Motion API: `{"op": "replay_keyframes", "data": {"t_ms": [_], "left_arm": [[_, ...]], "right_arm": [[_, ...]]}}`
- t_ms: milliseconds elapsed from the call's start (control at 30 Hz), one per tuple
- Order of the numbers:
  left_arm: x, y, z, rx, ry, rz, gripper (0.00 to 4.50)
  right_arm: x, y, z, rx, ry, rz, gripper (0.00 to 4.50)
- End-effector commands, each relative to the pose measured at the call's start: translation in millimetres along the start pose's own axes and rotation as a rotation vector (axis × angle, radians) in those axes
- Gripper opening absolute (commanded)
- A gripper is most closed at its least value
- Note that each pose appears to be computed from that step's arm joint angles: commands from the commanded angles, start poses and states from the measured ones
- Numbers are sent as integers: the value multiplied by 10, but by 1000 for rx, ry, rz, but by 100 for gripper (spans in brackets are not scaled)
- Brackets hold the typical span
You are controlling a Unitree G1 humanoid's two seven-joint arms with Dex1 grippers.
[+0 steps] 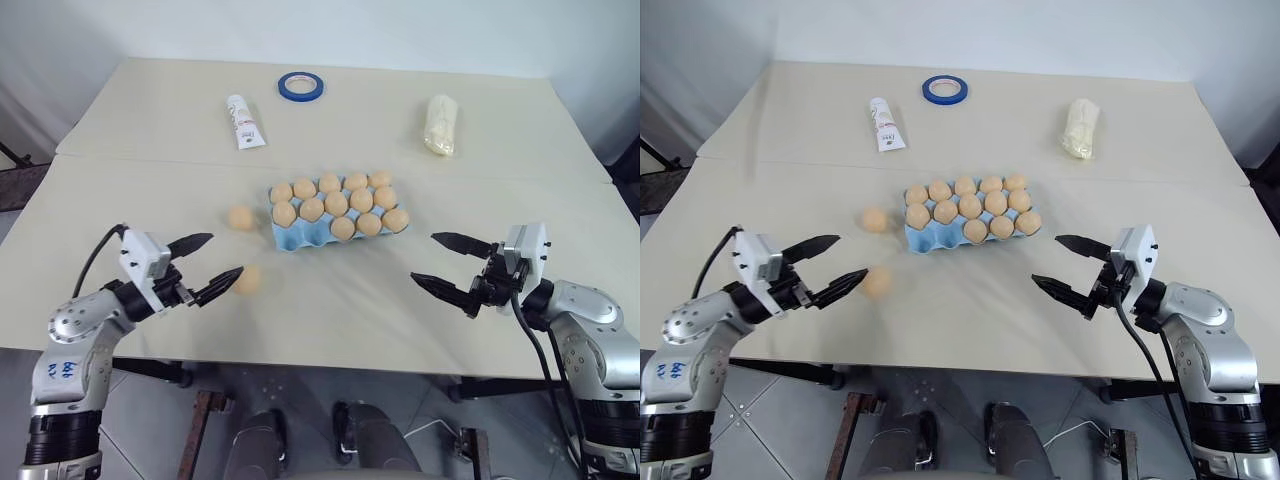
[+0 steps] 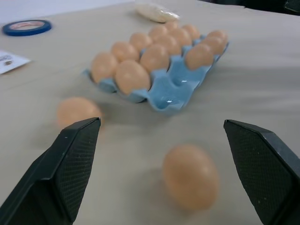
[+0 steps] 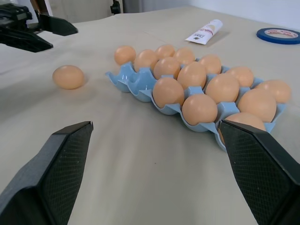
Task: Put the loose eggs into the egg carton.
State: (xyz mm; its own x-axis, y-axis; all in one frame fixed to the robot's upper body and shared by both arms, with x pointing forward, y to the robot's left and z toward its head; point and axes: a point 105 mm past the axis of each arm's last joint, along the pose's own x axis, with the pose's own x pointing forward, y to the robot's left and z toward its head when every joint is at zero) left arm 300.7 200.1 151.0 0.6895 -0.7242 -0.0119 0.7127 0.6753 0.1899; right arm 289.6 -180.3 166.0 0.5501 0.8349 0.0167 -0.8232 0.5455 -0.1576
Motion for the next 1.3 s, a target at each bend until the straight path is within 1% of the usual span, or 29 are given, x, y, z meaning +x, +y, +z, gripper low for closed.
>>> {"op": "replay_keyframes", "data": {"t_ms": [33,67,233,333,433,500,633,667,733,833,933,1033,1100,1167,1300], "left_arm": [[103,-59,-22,4,1,-41,449],[123,-81,-40,-2,7,-54,449],[170,-126,-341,-27,145,-80,449],[221,-77,-414,-39,157,-57,449],[289,-12,-411,-36,149,-40,387],[336,3,-353,-54,122,-47,326],[406,15,-221,-26,82,-74,199],[422,23,-163,-8,67,-86,183],[446,51,-68,35,42,-107,174],[478,118,81,78,13,-131,173],[548,163,307,102,-41,-179,171],[659,219,494,123,-82,-203,171],[789,239,603,133,-110,-233,171],[906,221,648,141,-126,-276,171],[1135,140,619,131,-139,-359,171]], "right_arm": [[-8,-2,62,-29,-9,-1,450],[-12,-2,62,-30,-8,-3,450],[-54,12,59,-32,-4,-20,450],[-63,9,50,-31,-1,-27,450],[-64,-1,47,-31,0,-33,450],[-65,-9,47,-31,1,-35,450],[-68,-25,46,-35,2,-41,450],[-69,-28,47,-35,2,-43,450],[-69,-35,46,-36,3,-45,450],[-67,-42,42,-36,3,-47,450],[-58,-49,41,-38,1,-50,450],[-49,-51,33,-37,2,-51,450],[-38,-55,23,-38,4,-51,450],[-24,-60,27,-40,0,-52,450],[-15,-43,74,-47,-29,-49,450]]}}
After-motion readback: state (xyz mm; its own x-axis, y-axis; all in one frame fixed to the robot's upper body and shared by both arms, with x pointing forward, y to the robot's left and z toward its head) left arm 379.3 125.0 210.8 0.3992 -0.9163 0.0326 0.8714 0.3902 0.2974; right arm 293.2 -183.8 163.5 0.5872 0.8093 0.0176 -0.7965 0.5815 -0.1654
